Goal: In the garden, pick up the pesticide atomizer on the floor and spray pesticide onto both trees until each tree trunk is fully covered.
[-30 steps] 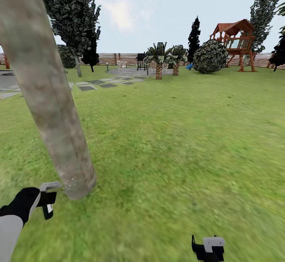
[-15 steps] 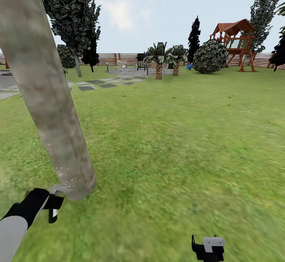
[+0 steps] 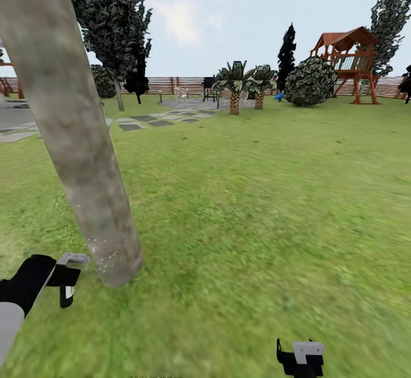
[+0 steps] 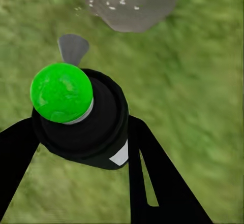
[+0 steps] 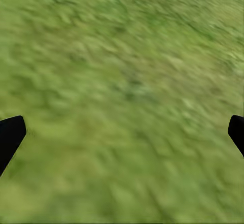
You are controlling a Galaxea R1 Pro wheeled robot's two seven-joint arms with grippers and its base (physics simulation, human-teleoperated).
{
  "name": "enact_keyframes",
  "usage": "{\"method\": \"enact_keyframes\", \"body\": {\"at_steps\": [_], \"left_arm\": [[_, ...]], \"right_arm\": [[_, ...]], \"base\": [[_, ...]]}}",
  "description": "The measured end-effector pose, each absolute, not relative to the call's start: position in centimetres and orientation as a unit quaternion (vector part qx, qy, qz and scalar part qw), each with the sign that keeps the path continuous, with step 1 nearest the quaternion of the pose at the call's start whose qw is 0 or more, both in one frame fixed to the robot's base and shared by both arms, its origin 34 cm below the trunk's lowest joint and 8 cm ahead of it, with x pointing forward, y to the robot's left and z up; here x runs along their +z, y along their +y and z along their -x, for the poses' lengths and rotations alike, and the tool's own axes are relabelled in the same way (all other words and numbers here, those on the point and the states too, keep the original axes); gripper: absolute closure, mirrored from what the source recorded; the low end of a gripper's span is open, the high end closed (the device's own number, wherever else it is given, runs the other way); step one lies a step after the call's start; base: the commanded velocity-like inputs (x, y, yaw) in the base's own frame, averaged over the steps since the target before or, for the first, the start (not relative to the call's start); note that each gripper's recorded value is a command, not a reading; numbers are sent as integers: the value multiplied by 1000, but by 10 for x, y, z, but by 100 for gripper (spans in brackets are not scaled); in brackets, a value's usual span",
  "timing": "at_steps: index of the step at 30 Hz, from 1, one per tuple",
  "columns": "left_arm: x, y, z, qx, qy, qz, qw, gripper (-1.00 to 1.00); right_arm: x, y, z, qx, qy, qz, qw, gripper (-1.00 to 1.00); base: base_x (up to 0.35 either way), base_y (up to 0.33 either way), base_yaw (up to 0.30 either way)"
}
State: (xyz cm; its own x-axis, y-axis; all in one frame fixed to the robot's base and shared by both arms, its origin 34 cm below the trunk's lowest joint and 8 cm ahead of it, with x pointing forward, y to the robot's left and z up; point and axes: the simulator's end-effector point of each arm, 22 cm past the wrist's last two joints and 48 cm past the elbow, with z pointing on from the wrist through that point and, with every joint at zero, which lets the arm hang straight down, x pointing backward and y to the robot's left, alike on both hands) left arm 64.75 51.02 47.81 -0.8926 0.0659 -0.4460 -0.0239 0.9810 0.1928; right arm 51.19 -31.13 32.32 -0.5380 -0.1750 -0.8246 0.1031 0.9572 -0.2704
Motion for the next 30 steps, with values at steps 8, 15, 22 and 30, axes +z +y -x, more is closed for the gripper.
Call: {"method": "enact_keyframes", "body": {"at_steps": [8, 15, 22, 30], "left_arm": [[535, 497, -670, 76, 964, 1, 256, 100], [542, 491, -673, 70, 963, -1, 260, 100], [543, 491, -673, 69, 963, 0, 261, 100], [544, 490, -674, 71, 963, -2, 261, 100]], "right_arm": [[323, -312, -512, -145, 865, 21, 480, -100], [323, -311, -512, -145, 865, 21, 480, -100], [323, -311, -512, -145, 865, 21, 480, -100], [323, -312, -512, -145, 865, 21, 480, -100]], "base": [[14, -48, 171], [22, -262, 154], [-11, -271, 206], [183, -240, 4]]}}
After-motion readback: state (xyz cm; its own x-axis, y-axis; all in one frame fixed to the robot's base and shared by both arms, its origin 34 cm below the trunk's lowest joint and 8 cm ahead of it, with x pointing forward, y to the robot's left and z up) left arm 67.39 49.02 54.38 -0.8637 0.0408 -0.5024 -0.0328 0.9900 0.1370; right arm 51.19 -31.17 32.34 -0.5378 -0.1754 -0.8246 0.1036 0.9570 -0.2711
